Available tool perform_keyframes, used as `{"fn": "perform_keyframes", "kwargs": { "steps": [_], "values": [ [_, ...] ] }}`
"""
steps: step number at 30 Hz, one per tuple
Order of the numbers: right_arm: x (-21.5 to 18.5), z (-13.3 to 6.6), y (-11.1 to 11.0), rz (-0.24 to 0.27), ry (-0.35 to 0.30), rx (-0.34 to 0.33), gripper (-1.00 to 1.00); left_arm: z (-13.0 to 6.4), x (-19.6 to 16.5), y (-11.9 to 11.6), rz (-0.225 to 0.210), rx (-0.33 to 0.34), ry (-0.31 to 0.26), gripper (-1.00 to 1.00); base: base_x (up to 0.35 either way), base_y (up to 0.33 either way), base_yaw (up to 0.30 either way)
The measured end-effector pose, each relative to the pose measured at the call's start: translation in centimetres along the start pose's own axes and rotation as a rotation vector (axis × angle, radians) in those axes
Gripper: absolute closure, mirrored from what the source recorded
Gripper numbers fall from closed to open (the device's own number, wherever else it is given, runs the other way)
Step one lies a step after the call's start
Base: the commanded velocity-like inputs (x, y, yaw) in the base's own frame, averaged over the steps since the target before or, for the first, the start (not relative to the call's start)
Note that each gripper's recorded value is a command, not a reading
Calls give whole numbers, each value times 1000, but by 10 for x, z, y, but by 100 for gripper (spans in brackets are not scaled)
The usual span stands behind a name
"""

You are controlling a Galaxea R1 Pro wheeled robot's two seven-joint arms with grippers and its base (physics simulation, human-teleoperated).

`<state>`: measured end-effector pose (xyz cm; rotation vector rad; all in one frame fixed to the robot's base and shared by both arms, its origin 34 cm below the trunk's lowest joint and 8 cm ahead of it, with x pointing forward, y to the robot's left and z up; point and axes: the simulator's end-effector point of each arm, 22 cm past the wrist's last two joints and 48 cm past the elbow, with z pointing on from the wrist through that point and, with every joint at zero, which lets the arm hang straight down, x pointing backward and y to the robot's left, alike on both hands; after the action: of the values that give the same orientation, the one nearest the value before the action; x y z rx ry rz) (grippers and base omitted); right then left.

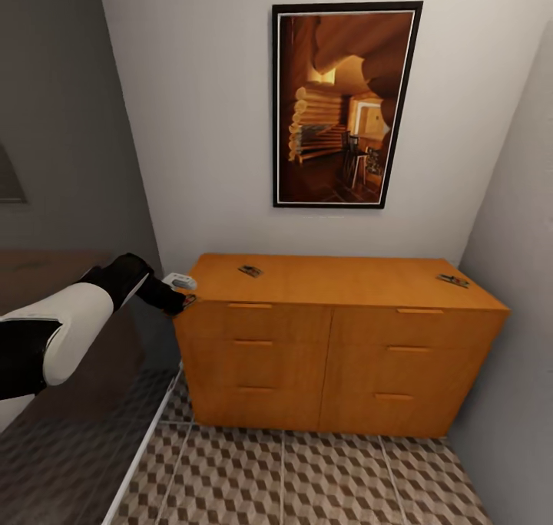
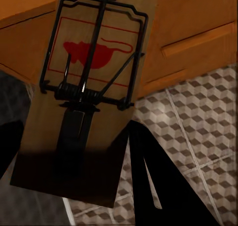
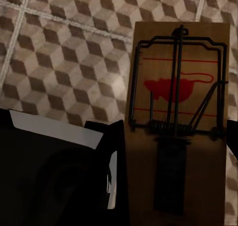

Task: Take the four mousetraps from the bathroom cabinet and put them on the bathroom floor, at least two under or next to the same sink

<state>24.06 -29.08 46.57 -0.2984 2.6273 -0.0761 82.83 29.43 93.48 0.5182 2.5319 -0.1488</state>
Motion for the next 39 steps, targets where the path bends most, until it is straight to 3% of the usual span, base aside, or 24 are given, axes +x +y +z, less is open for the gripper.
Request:
{"fn": "perform_keyframes", "kwargs": {
  "steps": [19, 25, 27, 30, 33, 39],
  "values": [
    [0, 0, 0, 0, -1, 0, 100, 11, 2, -21, 17, 24, 12, 100, -315, 0, 0],
    [0, 0, 1, 1, -1, 0, 100, 36, 16, -59, 42, 73, 48, 100, -16, 0, 0],
    [0, 0, 1, 1, -1, -1, 100, 54, 30, -85, 53, 109, 76, 100, -2, 0, 0],
    [-1, 0, 1, 0, -3, -1, 100, 70, 44, -107, 70, 124, 101, 100, 0, 0, 0],
    [-1, 0, 1, 0, -4, -2, 100, 85, 61, -122, 83, 129, 124, 100, 0, 0, 0],
    [-2, 0, 2, -1, -6, -5, 100, 112, 87, -147, 130, 147, 118, 100, 0, 0, 0]
  ]
}}
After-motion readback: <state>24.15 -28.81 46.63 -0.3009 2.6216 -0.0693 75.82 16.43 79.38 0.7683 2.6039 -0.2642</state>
